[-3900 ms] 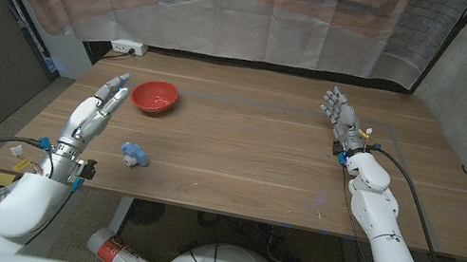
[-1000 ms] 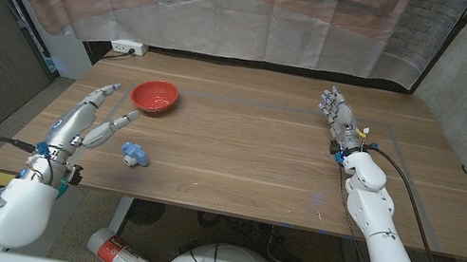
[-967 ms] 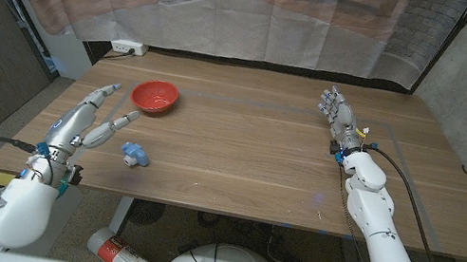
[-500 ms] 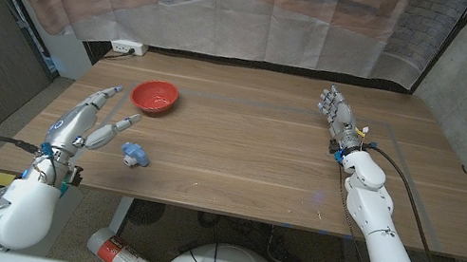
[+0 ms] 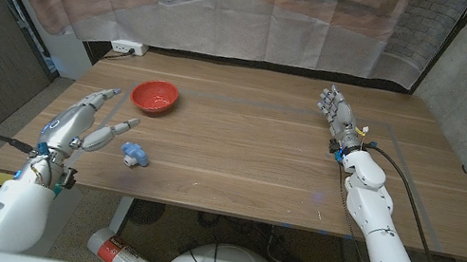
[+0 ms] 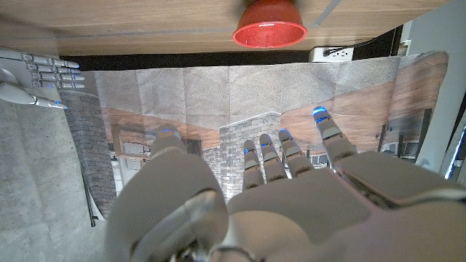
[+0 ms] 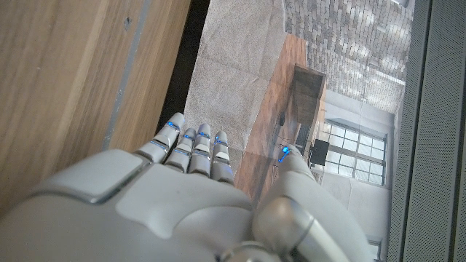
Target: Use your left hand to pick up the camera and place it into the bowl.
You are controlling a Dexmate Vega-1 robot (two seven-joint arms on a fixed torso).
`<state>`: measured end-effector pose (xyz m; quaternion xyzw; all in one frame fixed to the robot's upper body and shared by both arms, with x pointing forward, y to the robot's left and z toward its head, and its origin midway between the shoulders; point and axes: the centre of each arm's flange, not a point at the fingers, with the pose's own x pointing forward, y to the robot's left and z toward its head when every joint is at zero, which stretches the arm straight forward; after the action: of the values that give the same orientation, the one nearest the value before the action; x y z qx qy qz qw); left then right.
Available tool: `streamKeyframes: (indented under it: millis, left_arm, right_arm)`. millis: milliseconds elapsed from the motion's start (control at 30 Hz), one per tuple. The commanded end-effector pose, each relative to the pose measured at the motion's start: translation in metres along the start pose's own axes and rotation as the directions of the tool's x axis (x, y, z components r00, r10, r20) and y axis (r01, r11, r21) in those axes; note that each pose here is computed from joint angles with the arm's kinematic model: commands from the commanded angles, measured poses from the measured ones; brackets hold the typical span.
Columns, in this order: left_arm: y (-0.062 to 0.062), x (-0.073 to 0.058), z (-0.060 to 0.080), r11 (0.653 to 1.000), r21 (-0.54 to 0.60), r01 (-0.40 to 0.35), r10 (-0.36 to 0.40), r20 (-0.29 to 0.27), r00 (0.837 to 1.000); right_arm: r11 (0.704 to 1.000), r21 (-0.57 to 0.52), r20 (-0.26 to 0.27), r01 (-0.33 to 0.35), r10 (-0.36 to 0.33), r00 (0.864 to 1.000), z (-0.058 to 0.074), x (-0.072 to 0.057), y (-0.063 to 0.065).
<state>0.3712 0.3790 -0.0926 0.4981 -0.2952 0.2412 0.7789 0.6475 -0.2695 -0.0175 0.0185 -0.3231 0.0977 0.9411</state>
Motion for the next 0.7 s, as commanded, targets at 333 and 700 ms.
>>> streamKeyframes:
  millis: [333,700]
  left_arm:
    - [-0.005,0.002,-0.008,0.997,0.072,0.040,-0.036,-0.057,0.998]
    - [-0.011,0.006,-0.005,0.991,0.115,0.070,-0.061,-0.076,0.995]
  right_arm:
    - [1.000,-0.007,0.002,0.003,-0.003,1.000,0.003,-0.003,0.003]
    - [1.000,-0.012,0.006,0.004,-0.003,1.000,0.006,-0.004,0.000]
